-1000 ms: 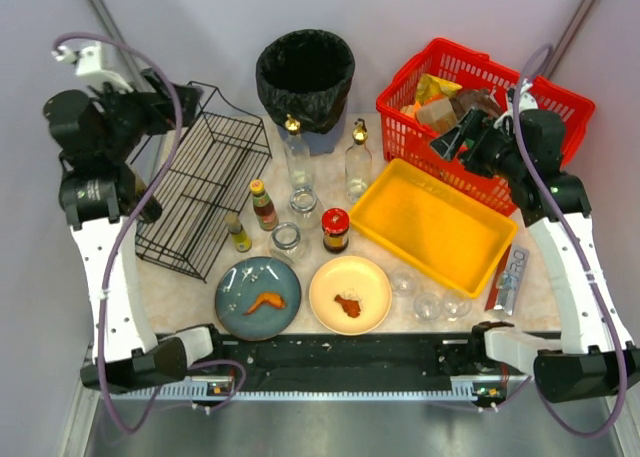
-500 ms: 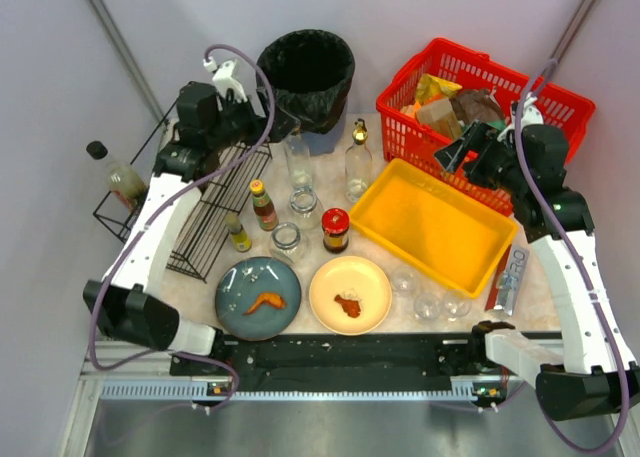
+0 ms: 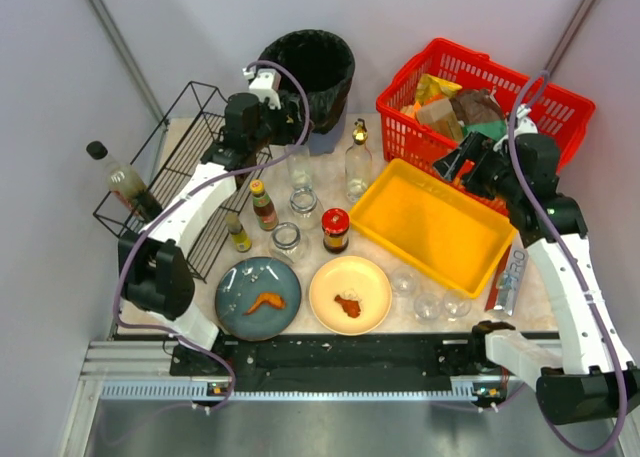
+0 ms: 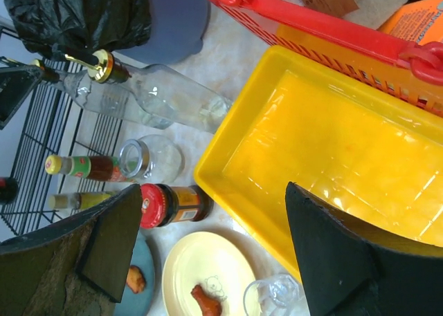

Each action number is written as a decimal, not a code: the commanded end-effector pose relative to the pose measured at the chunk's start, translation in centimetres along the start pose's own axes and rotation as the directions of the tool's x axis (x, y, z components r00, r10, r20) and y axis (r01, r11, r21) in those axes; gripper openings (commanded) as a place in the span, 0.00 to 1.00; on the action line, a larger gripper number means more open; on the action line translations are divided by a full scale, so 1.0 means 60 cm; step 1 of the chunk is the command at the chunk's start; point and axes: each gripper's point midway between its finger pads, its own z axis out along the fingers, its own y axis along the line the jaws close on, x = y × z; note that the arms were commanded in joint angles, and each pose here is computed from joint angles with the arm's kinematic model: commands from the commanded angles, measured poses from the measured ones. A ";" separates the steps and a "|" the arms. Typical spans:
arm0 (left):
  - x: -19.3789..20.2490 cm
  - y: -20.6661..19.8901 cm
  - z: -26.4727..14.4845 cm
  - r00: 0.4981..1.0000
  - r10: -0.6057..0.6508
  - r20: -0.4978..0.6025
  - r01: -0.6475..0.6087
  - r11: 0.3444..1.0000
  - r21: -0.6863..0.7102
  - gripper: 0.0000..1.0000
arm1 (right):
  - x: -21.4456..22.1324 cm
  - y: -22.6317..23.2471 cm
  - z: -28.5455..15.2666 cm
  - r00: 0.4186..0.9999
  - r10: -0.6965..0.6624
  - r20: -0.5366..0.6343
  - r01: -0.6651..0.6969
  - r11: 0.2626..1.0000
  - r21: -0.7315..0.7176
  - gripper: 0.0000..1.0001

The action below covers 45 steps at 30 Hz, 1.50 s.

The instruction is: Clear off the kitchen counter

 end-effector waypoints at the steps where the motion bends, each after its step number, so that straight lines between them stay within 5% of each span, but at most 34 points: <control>1: -0.045 0.011 0.006 0.985 0.101 0.138 -0.098 0.995 -0.033 0.87 | -0.029 0.001 -0.018 0.996 -0.023 0.087 0.023 1.000 0.004 0.83; 16: -0.005 0.038 0.025 0.980 0.157 0.126 -0.138 0.980 -0.146 0.74 | -0.024 -0.015 -0.015 0.995 -0.032 0.092 0.028 0.999 0.040 0.83; 26: 0.003 0.051 0.043 0.984 0.154 0.085 -0.136 0.973 -0.187 0.54 | -0.018 -0.020 -0.015 0.996 -0.036 0.086 0.033 0.998 0.046 0.83; 28: 0.002 0.049 0.045 0.985 0.153 0.078 -0.137 0.974 -0.180 0.44 | -0.015 -0.020 -0.016 0.996 -0.041 0.083 0.038 0.998 0.046 0.83; 34: -0.057 0.034 0.011 0.978 0.156 0.142 -0.127 0.973 -0.193 0.02 | -0.018 -0.019 -0.022 0.994 -0.051 0.095 0.047 0.998 0.043 0.83; 45: -0.266 0.018 -0.118 0.909 0.201 0.366 -0.073 0.939 -0.336 0.00 | -0.025 -0.011 -0.033 0.992 -0.062 0.113 0.059 0.998 0.030 0.84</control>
